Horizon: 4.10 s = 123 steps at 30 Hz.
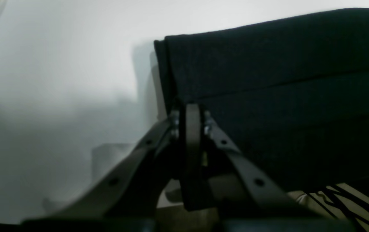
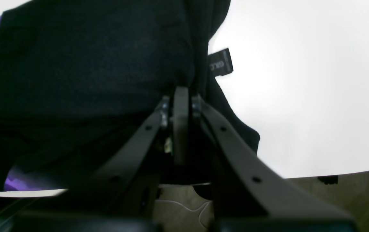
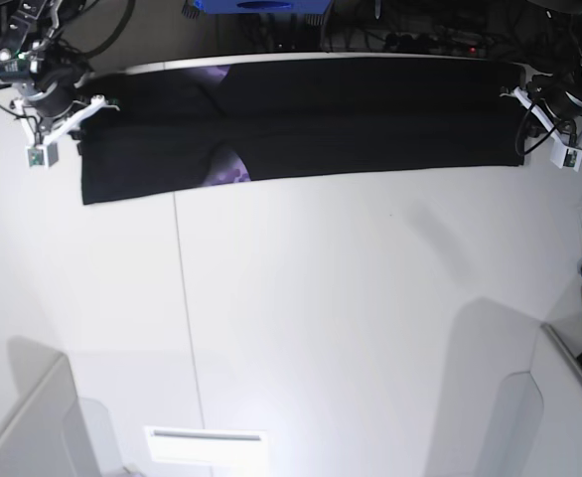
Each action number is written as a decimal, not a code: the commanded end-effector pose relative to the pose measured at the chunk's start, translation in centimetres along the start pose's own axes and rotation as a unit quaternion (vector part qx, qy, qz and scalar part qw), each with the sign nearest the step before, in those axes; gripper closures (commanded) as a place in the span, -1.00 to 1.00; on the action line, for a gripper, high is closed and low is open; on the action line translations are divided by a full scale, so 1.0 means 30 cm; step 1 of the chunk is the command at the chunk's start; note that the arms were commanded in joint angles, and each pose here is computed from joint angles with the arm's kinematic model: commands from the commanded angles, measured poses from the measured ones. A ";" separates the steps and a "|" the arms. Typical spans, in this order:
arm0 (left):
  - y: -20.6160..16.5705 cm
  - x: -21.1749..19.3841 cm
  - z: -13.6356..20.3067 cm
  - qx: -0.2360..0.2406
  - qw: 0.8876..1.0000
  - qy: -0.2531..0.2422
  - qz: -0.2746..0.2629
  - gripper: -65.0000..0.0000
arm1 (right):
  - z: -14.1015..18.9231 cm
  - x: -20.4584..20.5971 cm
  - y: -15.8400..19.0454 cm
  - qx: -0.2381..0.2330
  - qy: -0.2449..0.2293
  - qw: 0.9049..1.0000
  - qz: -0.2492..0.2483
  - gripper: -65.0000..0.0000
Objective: Fold the T-shirt properly
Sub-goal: 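Release the folded hem and raise both grippers, then grasp the folded strip's end with the left gripper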
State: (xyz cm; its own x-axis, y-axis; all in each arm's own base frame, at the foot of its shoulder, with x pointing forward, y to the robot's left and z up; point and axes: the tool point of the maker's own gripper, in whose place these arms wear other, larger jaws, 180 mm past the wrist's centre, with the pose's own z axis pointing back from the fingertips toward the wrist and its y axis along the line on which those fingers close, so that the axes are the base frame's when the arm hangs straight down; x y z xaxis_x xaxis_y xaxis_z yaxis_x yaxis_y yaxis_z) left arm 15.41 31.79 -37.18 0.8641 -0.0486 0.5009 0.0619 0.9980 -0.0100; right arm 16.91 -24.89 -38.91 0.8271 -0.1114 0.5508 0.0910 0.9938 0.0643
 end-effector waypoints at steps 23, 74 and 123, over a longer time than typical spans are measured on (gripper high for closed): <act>0.128 0.086 0.110 0.064 0.996 -0.054 0.008 -0.47 | 0.064 0.025 -0.121 -0.054 -0.036 0.997 -0.039 0.00; 0.023 0.407 -0.071 0.038 0.993 -0.112 0.012 1.00 | -0.173 0.500 0.118 0.074 -0.140 0.987 0.041 1.00; -0.076 0.072 -0.282 -0.129 0.971 -0.060 0.191 1.00 | -0.042 0.313 0.357 0.129 -0.136 0.979 0.077 1.00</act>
State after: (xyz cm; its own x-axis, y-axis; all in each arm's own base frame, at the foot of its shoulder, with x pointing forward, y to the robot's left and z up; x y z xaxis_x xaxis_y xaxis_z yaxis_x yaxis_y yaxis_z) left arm 22.02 28.07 -42.98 0.7541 0.3768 0.5379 -0.1017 0.8762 -0.4712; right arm 25.72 -15.34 -35.20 0.6743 0.0090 0.7384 -0.1842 0.9703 0.1565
